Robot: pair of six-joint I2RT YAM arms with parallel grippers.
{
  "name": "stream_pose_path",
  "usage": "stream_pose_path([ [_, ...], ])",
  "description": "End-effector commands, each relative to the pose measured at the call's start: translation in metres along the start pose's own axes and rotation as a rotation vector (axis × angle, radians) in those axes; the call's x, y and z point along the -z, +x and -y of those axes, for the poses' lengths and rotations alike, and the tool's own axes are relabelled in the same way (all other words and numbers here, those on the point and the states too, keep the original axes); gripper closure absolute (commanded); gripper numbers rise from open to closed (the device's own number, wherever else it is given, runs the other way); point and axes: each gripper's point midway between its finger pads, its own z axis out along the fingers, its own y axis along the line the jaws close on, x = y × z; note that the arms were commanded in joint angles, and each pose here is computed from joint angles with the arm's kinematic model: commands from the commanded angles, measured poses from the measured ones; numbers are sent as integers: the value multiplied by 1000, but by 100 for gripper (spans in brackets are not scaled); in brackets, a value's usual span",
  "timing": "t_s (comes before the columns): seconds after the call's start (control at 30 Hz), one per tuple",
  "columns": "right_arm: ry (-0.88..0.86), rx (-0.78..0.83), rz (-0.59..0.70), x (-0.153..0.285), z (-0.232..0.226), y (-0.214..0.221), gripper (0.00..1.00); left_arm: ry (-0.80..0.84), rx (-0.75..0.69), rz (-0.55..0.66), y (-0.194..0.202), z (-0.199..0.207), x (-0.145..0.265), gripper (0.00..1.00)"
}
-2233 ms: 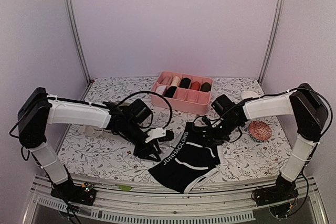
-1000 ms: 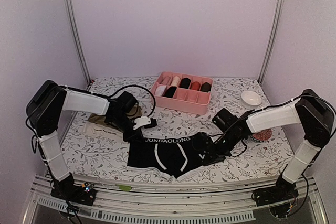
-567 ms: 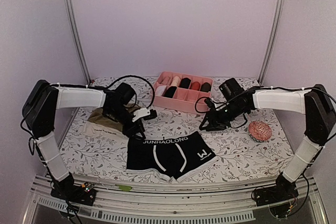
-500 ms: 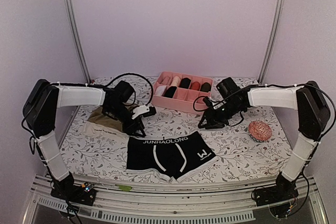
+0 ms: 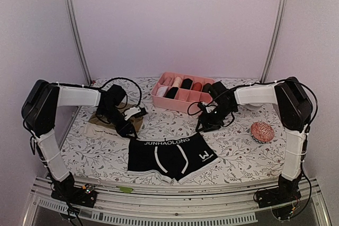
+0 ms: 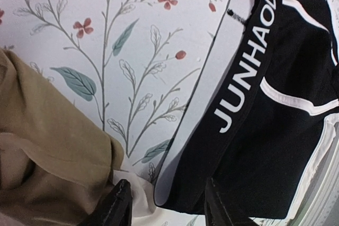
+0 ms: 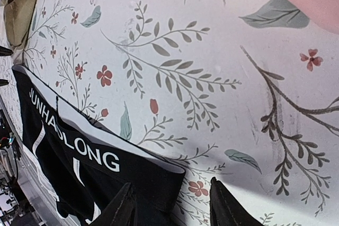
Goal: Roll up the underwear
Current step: Rotate the underwear at the center of the board.
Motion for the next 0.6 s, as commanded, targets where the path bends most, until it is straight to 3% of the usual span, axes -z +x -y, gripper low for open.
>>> stream_pose_path([
  [0.0,8,39,-38,-9,4,3,53,26,71,-29,16,8,-1,54],
  [0.2,-5,48,-49,-13,3,5,56,1,95,-50,22,2,-8,55],
  [0.33,-2,46,-55,-16,5,5,65,26,114,-61,25,4,-13,60],
  [0.57,26,46,-46,-14,9,6,86,40,120,-49,22,4,-13,86],
])
